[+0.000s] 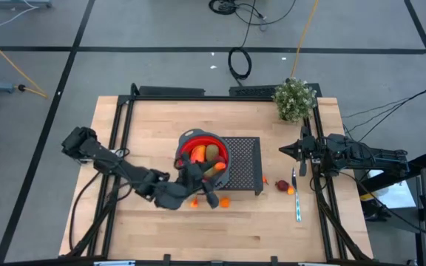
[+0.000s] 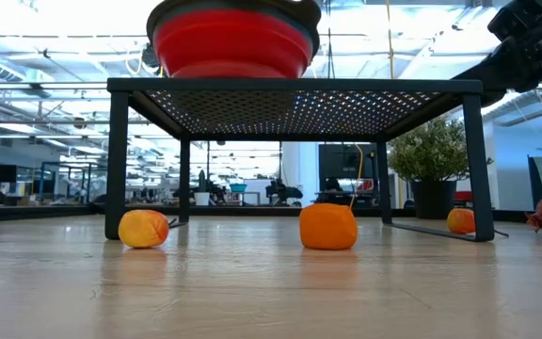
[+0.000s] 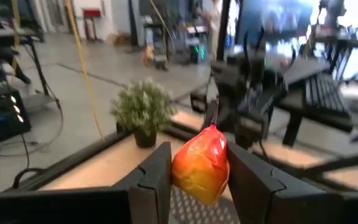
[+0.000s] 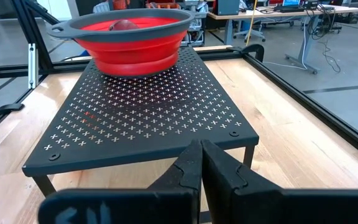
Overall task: Pick & Place Fruit
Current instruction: Put the peach into the red colander on the shelf
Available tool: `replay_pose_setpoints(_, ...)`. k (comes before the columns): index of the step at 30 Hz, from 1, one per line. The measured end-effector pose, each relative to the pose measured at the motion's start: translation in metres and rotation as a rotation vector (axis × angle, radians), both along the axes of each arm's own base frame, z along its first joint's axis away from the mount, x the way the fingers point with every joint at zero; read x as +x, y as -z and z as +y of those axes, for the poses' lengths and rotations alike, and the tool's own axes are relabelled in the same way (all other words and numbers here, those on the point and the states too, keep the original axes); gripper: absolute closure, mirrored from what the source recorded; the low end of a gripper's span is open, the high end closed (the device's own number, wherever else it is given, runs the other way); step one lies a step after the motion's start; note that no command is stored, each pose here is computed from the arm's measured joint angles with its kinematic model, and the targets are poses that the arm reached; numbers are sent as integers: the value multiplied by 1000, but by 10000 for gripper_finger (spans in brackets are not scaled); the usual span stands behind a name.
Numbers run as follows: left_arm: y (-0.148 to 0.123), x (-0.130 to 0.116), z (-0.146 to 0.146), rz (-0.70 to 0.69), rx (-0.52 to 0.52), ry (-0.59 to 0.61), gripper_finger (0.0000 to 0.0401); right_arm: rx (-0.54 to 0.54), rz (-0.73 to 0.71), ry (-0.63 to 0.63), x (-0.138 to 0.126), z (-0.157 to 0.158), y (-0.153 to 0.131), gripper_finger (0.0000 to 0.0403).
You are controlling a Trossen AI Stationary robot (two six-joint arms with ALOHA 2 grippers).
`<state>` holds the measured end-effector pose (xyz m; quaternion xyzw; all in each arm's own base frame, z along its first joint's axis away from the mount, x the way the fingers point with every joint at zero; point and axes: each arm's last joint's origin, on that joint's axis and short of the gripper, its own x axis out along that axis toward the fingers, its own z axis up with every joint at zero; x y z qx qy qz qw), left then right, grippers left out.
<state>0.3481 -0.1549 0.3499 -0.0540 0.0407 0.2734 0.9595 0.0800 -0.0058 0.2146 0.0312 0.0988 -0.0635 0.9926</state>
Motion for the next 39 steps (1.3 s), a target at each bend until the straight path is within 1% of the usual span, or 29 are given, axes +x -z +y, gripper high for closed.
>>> replay_pose_setpoints(5,17,9,24,127,-91,76,277,0,0,0,0,0,0,403)
replay_pose_setpoints(7,23,10,35,179,-145,88,277,0,0,0,0,0,0,403)
replay_pose_setpoints(10,26,6,51,252,-228,88,277,0,0,0,0,0,0,403)
replay_pose_setpoints(14,22,-8,73,326,-312,42,277,0,1,0,0,0,0,403)
replay_pose_setpoints(18,13,-26,92,380,-358,-17,277,0,1,0,0,0,0,403)
replay_pose_setpoints(21,7,-38,102,409,-368,-50,277,0,1,0,0,0,0,403)
replay_pose_setpoints(24,2,-42,110,420,-377,-31,277,0,1,0,0,0,0,403)
replay_pose_setpoints(30,4,-39,117,460,-397,30,277,0,1,1,0,0,0,403)
replay_pose_setpoints(37,10,-34,126,493,-382,9,277,0,1,0,0,0,0,403)
replay_pose_setpoints(39,15,-33,127,520,-385,-5,277,0,0,1,0,0,0,403)
